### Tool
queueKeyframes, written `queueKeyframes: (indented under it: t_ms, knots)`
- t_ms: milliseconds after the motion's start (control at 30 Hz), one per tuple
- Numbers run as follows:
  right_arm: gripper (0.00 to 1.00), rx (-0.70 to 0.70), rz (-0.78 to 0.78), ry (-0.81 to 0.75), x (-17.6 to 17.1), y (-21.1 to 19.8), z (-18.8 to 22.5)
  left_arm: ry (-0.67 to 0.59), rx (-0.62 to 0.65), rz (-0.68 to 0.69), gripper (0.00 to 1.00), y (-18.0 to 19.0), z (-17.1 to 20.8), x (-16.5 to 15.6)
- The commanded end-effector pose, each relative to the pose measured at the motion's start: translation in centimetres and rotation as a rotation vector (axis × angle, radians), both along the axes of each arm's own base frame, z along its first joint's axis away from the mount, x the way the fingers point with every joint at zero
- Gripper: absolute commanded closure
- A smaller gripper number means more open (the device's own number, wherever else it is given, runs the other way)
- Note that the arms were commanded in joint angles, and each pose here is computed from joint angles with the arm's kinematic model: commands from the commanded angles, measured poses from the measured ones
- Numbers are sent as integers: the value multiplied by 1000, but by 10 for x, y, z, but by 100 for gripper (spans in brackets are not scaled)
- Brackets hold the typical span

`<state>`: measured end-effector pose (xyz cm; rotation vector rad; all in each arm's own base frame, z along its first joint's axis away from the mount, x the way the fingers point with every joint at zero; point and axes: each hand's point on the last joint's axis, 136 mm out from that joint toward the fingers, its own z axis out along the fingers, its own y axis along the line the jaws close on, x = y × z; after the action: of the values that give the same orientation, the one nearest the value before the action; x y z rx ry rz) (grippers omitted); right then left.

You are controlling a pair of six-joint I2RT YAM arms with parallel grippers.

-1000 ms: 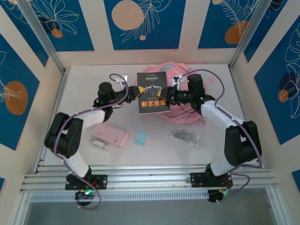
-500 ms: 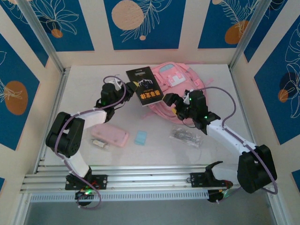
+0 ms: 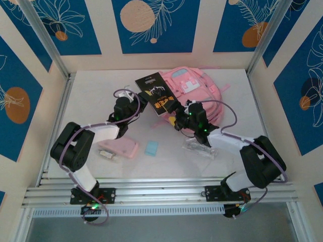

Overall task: Pack the student bag
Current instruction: Pass the book.

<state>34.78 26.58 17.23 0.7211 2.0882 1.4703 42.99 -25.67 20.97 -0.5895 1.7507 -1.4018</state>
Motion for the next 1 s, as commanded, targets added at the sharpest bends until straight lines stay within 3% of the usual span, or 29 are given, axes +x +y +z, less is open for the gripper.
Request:
queueKeyframes:
  t_ms: [0, 167, 233, 367, 533, 600, 700, 767, 833, 967]
  knots:
    - [1, 97, -28, -47, 14, 7, 18, -167, -140, 20, 100, 4, 67, -9]
    - [4, 117, -75, -113, 28, 4, 17, -143, -165, -5, 100, 2, 64, -12]
    - [16, 141, -81, -154, 32, 2, 24, -129, -176, -12, 100, 1, 60, -13]
    - [52, 174, -80, -212, 39, -3, 38, -106, -176, -41, 100, -4, 53, -15]
    - [83, 167, -73, -241, 45, -18, 43, -78, -162, -111, 100, -18, 46, -19]
    - [92, 165, -72, -249, 46, -29, 45, -70, -148, -158, 83, -26, 43, -22]
    - [100, 138, -76, -254, 46, -49, 46, -51, -97, -257, 27, -44, 37, -27]
    - [100, 95, -86, -237, 46, -67, 43, -53, -30, -324, 10, -56, 32, -33]
    - [100, 34, -110, -216, 44, -89, 40, -68, 62, -385, 3, -67, 28, -40]
    - [100, -105, -200, -206, 36, -140, 45, -127, 353, -501, 4, -89, 15, -56]
